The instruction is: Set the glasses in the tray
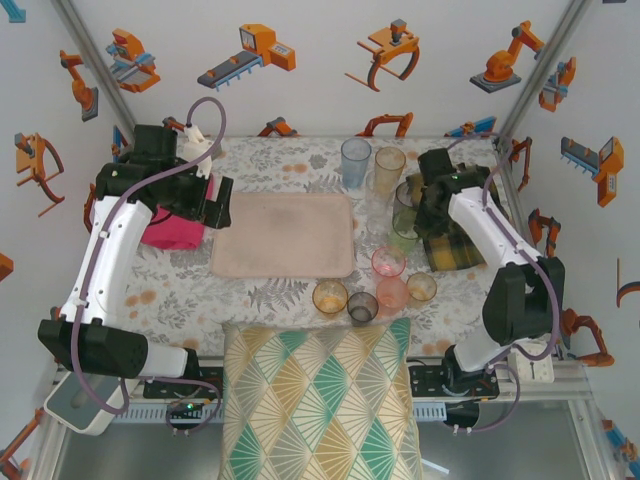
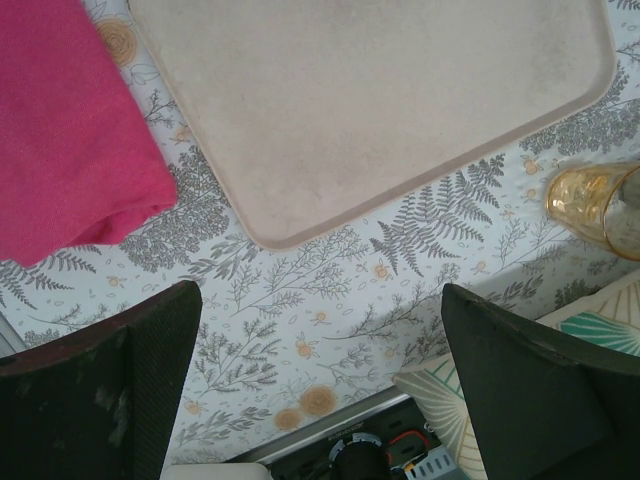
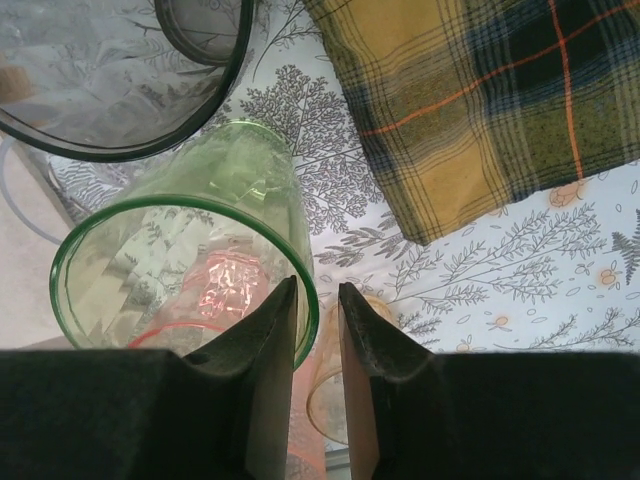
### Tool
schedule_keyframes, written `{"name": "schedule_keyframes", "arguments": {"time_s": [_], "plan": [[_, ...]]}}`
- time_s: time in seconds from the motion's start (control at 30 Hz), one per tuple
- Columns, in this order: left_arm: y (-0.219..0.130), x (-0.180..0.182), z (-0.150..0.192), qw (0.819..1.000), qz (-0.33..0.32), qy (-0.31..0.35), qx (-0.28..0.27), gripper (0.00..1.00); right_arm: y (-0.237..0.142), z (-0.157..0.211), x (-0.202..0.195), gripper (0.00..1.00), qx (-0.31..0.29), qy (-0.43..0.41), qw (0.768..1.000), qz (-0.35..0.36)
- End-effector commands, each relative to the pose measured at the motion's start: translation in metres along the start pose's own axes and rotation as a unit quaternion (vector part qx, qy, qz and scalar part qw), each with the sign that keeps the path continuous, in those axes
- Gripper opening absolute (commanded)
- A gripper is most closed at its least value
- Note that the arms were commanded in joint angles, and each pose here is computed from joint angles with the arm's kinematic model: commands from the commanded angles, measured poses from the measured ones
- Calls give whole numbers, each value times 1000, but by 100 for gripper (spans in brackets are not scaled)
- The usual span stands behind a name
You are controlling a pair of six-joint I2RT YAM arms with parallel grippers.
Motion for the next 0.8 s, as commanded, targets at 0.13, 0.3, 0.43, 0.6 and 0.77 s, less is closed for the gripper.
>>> {"name": "schedule_keyframes", "arguments": {"time_s": [0.13, 0.3, 0.43, 0.6, 0.77], "plan": [[-3, -2, -3, 1000, -2, -2, -8, 97, 1, 0, -9, 22, -5, 6, 1000, 15], [-3, -2, -4, 1000, -4, -1, -9, 97, -1, -2, -10, 15, -7, 5, 1000, 12], [-4, -2, -4, 1000, -6, -1, -10, 97, -3, -2, -10, 8, -9, 3, 1000, 10], [-4, -2, -4, 1000, -6, -1, -10, 97, -8, -4, -11, 1, -14, 2, 1000, 8], [-5, -1, -6, 1000, -7, -2, -13, 97, -13, -4, -11, 0, -16, 0, 1000, 5]]}}
Point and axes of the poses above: each hand's point on the last joint's axis, 136 mm out from that joint toward the fingers, its own y axis out along the fingers, its own x axis along the line the jaws close on, z = x × y, the point moved 2 cm from there along -y, back along the fingers, and after that the axes turned 9 degrees about -y, right-handed, at the moved point
